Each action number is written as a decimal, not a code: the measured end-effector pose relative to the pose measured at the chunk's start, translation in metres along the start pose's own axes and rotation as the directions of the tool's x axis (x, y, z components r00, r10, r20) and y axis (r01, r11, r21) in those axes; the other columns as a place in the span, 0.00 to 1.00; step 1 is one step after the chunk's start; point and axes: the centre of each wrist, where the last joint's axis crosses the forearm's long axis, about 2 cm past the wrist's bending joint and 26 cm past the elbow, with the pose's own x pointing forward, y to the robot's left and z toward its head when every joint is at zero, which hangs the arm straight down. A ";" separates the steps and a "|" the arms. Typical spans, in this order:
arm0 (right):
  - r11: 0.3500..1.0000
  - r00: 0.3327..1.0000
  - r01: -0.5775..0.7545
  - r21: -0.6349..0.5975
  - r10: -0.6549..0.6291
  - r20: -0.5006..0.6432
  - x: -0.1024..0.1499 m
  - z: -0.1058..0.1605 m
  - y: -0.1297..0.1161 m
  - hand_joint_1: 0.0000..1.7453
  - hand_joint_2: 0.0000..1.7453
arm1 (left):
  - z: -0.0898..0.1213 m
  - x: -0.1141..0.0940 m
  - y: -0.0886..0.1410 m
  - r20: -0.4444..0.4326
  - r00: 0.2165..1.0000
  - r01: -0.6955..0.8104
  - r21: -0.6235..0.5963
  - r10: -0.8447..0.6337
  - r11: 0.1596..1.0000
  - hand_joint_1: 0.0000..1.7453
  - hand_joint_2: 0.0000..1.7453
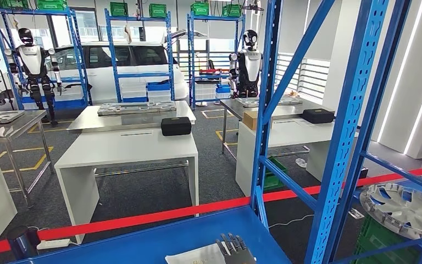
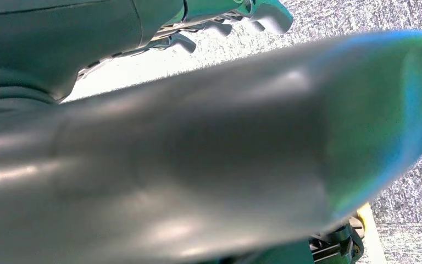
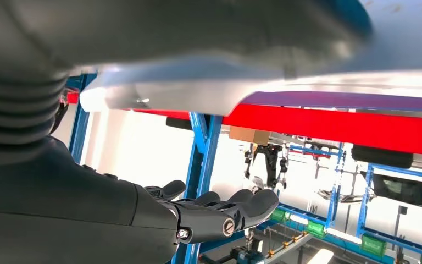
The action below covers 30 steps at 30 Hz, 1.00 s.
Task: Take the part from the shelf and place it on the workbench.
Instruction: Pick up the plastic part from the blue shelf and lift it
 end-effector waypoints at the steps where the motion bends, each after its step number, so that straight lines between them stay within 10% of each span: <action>1: 1.000 1.000 0.000 0.000 0.000 0.000 0.000 0.000 0.000 0.00 1.00 | 0.000 0.000 0.000 0.000 1.000 0.000 0.000 0.000 1.000 0.00 0.00; 30: 1.000 1.000 -0.009 0.008 0.009 -0.006 0.001 0.000 0.000 0.05 1.00 | 0.000 0.000 0.001 -0.001 1.000 -0.012 0.006 0.012 1.000 0.00 0.00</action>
